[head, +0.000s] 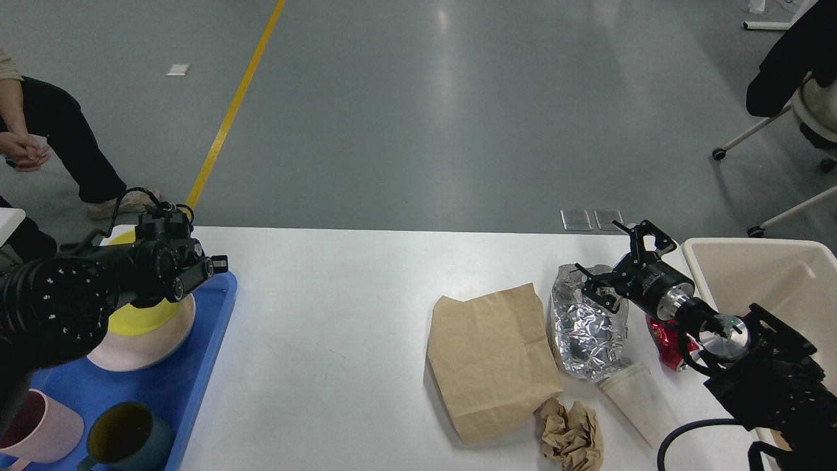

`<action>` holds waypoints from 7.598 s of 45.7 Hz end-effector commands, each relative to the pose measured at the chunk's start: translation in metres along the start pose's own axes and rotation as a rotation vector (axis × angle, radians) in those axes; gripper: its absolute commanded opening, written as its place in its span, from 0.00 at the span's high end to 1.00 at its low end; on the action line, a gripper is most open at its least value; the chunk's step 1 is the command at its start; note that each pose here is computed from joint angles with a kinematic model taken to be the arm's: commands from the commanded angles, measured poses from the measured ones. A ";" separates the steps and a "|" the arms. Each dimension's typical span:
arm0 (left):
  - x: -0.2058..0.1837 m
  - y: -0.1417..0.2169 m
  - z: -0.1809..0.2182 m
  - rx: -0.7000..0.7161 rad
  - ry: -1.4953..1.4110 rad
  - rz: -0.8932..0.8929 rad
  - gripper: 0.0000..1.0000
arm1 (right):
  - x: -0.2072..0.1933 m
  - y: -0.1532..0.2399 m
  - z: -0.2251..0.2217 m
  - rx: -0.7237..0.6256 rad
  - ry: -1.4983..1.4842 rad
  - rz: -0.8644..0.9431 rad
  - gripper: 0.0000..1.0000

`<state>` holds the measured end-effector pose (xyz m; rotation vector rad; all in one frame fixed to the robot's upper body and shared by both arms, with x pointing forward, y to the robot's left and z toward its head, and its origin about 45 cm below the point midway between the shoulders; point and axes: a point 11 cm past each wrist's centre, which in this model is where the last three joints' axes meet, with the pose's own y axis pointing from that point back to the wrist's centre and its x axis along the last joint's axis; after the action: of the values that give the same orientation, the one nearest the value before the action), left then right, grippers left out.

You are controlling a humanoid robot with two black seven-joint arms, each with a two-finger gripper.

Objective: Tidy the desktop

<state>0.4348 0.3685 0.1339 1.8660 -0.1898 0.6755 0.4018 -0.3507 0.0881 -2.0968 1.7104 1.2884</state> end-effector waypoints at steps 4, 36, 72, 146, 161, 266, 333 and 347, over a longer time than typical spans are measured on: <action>-0.018 -0.009 -0.003 0.012 -0.008 -0.033 1.00 | 0.000 0.000 0.000 0.000 0.000 0.000 0.00; -0.038 -0.013 0.003 0.003 -0.022 -0.108 1.00 | 0.000 0.000 0.000 0.000 0.000 0.000 0.00; 0.030 0.061 0.032 -0.094 -0.122 -0.237 0.04 | 0.000 0.000 0.000 0.000 0.000 -0.001 0.00; 0.289 0.391 0.022 -1.462 0.615 0.127 0.03 | 0.000 0.000 0.000 0.000 0.000 -0.001 0.00; 0.255 0.320 0.077 -1.749 0.983 -0.209 0.03 | 0.000 0.000 0.000 0.000 0.000 0.000 0.00; -0.018 0.029 0.096 -1.478 2.156 -0.537 0.03 | 0.000 0.000 0.001 0.001 -0.003 -0.001 0.00; -0.022 0.029 0.091 -1.533 2.170 -0.514 0.03 | -0.004 -0.002 -0.006 -0.004 0.012 -0.001 0.00; -0.022 0.029 0.091 -1.533 2.170 -0.514 0.03 | 0.006 0.037 -0.123 0.168 0.128 0.062 0.00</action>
<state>0.4367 0.2705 0.1233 -0.7643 0.8937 1.1994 0.4291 -0.4221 0.1564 -2.0909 1.8455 1.0640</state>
